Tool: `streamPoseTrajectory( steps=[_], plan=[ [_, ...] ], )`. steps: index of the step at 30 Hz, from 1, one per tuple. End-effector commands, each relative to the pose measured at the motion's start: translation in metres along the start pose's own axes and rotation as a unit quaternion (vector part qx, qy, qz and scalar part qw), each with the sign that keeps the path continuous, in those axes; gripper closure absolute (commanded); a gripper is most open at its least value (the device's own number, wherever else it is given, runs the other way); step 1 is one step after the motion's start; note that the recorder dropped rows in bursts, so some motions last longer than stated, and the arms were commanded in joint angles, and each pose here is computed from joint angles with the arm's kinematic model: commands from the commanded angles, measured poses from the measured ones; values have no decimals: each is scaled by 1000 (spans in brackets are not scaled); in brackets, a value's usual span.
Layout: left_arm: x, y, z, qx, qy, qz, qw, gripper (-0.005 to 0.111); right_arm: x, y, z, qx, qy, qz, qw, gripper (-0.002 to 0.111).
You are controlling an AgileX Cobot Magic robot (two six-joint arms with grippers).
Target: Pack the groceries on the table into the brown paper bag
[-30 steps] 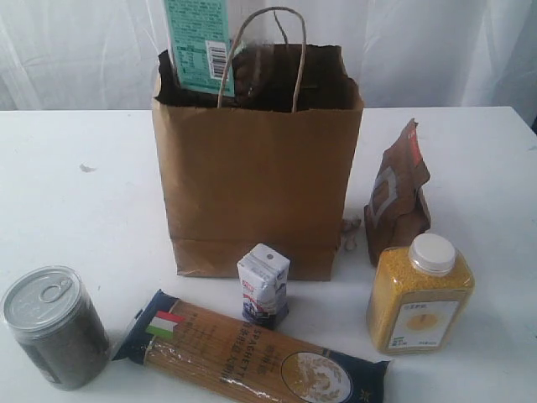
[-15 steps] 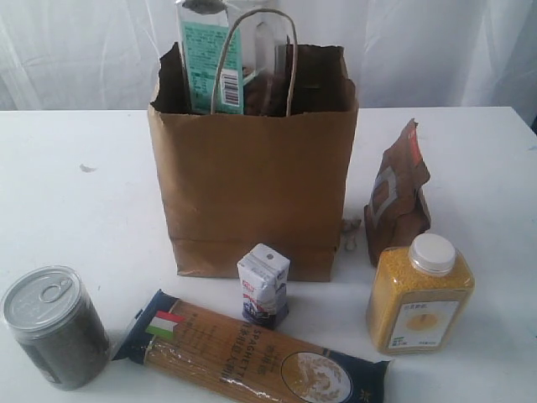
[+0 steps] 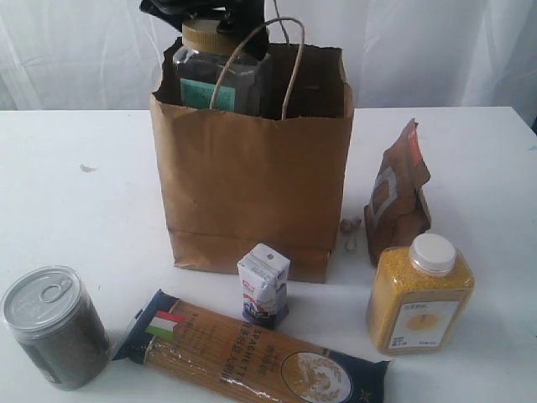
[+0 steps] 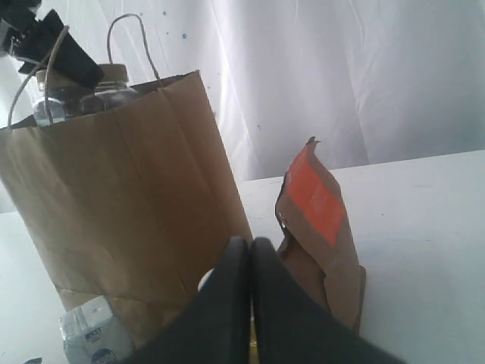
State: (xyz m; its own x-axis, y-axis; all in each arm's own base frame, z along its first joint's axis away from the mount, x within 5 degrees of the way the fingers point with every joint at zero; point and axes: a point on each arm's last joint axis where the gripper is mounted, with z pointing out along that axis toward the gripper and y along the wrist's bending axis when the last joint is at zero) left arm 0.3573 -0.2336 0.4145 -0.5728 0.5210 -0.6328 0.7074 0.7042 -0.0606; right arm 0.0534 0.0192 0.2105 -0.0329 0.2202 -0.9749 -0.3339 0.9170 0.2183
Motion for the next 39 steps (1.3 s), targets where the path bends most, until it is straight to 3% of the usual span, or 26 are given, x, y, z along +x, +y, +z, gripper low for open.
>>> streamPoseTrajectory(
  steps=[1,14,20,30,34,38,39],
  plan=[
    [13,-10,-4,15,53,2,998,107,1,0,0,2,-2,-7,1000,108],
    [43,-11,7,10,65,-25,998,107,1,0,0,2,-3,-7,1000,108],
    [50,-8,21,-1,24,-44,999,107,1,0,0,2,-2,-7,1000,108],
    [69,-2,37,-25,70,-45,996,104,1,0,0,2,-3,-7,1000,108],
    [71,-2,39,-25,75,-46,996,77,1,0,0,2,-3,-7,1000,108],
    [70,-1,38,-29,70,-66,995,22,1,0,0,2,-3,-7,1000,108],
    [69,-1,38,-31,69,-70,995,13,1,0,0,2,-2,-7,1000,108]
  ],
)
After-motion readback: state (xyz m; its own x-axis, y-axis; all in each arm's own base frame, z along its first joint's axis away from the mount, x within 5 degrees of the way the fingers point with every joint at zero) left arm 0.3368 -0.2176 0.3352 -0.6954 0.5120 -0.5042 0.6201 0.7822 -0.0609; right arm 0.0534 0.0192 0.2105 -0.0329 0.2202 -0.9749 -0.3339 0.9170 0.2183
